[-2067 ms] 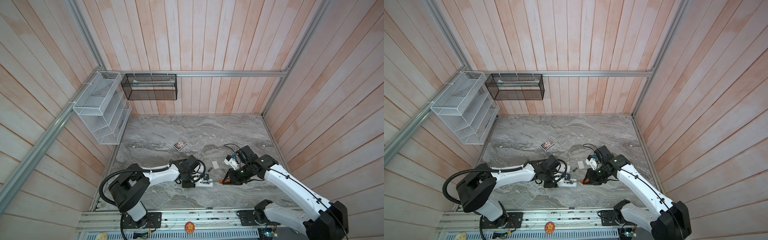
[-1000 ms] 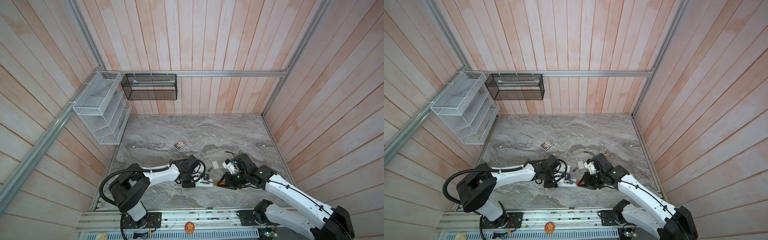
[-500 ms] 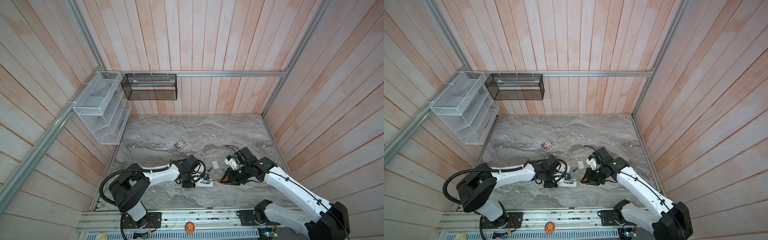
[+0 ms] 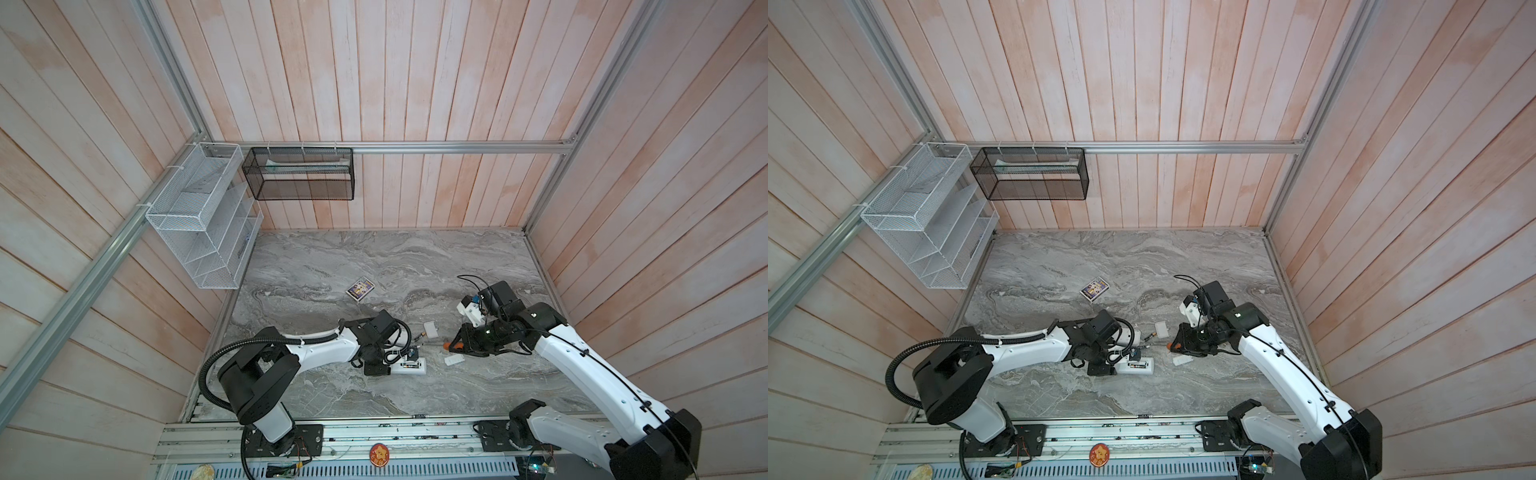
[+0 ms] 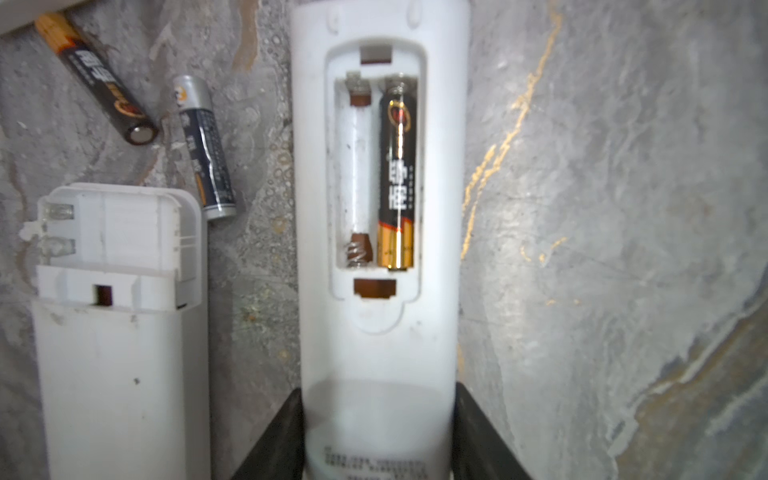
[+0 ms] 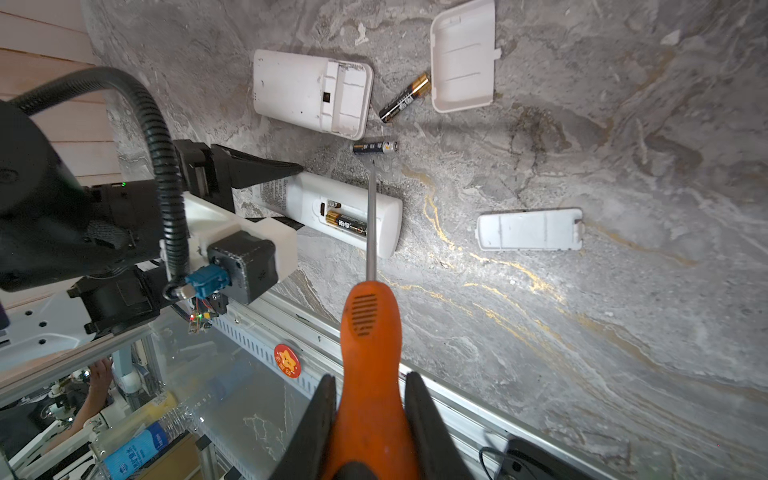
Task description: Unload the batteries from the remote control
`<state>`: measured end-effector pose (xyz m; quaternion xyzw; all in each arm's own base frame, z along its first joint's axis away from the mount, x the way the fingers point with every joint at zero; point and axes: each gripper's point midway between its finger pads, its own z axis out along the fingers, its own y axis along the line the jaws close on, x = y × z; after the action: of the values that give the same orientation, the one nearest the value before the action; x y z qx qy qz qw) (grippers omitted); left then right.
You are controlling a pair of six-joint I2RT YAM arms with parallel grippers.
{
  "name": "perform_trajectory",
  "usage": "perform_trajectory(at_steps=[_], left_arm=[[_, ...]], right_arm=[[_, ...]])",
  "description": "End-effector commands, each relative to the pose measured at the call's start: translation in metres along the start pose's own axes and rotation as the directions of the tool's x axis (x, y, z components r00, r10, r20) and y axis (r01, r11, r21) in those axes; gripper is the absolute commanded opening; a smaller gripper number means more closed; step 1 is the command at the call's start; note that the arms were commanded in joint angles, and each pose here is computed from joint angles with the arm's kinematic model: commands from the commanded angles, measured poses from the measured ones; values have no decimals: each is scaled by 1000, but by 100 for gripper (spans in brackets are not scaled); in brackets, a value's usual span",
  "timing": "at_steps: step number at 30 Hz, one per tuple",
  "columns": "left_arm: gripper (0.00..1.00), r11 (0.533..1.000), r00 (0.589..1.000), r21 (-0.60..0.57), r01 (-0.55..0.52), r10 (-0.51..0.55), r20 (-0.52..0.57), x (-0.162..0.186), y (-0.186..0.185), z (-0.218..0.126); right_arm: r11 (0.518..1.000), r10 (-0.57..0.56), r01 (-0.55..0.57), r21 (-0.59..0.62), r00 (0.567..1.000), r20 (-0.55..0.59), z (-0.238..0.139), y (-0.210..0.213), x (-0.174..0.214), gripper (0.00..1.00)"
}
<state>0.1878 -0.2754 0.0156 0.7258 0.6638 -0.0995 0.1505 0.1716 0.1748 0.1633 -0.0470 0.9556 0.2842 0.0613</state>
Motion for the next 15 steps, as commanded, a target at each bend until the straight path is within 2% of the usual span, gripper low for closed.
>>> perform_trajectory(at_steps=[1, 5, 15], left_arm=[[0, 990, 989, 134, 32, -12, -147, 45, -37, 31], [0, 991, 989, 128, 30, -11, -146, 44, -36, 31], [0, 997, 988, 73, 13, -2, -153, 42, -27, 28]], right_arm=[[999, -49, 49, -1, 998, 32, -12, 5, -3, 0], [997, -68, 67, -40, 997, -29, -13, 10, 11, 0], [995, -100, 97, -27, 983, -154, -5, 8, 42, 0]])
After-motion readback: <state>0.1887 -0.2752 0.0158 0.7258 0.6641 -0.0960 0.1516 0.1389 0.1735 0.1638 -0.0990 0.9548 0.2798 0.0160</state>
